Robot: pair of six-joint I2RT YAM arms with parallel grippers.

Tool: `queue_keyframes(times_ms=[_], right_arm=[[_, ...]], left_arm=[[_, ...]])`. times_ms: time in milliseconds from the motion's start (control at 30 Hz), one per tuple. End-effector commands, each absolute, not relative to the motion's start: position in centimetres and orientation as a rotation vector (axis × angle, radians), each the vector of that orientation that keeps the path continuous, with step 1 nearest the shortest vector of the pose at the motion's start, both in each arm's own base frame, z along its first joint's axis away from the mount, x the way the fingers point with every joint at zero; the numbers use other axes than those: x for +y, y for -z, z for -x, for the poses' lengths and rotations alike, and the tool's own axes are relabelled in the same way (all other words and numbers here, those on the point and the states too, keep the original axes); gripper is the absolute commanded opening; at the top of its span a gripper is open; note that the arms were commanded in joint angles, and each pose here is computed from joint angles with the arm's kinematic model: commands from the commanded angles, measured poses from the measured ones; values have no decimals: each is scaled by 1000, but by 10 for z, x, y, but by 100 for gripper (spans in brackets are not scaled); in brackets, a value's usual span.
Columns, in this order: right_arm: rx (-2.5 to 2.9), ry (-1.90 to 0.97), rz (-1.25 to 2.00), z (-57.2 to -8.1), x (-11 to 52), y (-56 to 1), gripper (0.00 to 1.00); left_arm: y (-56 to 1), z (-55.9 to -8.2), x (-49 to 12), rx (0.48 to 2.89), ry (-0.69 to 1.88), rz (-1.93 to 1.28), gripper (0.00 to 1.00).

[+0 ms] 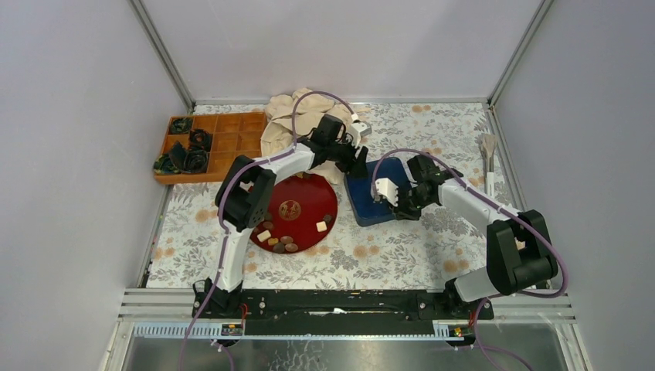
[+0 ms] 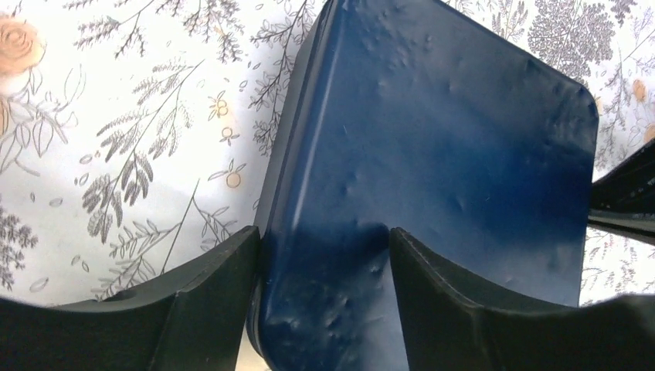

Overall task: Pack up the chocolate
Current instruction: Adjust the packing box at the center of the board.

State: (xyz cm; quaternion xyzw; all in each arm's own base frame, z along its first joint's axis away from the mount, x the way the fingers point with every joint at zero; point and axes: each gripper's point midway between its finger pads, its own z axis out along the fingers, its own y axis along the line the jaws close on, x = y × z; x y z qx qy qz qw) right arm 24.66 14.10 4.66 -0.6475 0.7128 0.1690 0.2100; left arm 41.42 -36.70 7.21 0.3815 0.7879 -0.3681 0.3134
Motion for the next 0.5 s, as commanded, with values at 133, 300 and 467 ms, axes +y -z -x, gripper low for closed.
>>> queue_keyframes(times_ms=[133,300,467], right_arm=[[1940,-517,1773,-247,126,-66,17],[2006,-492,1711,-254,113,-65,17],[2150,-427,1486,-279,100,-74,16]], left_arm=[[-62,-394,-343,2350,967,-677,64],[-47,-380,-332,2480,962,-484,62],[-43,-358,-332,2535,1034,-341,61]])
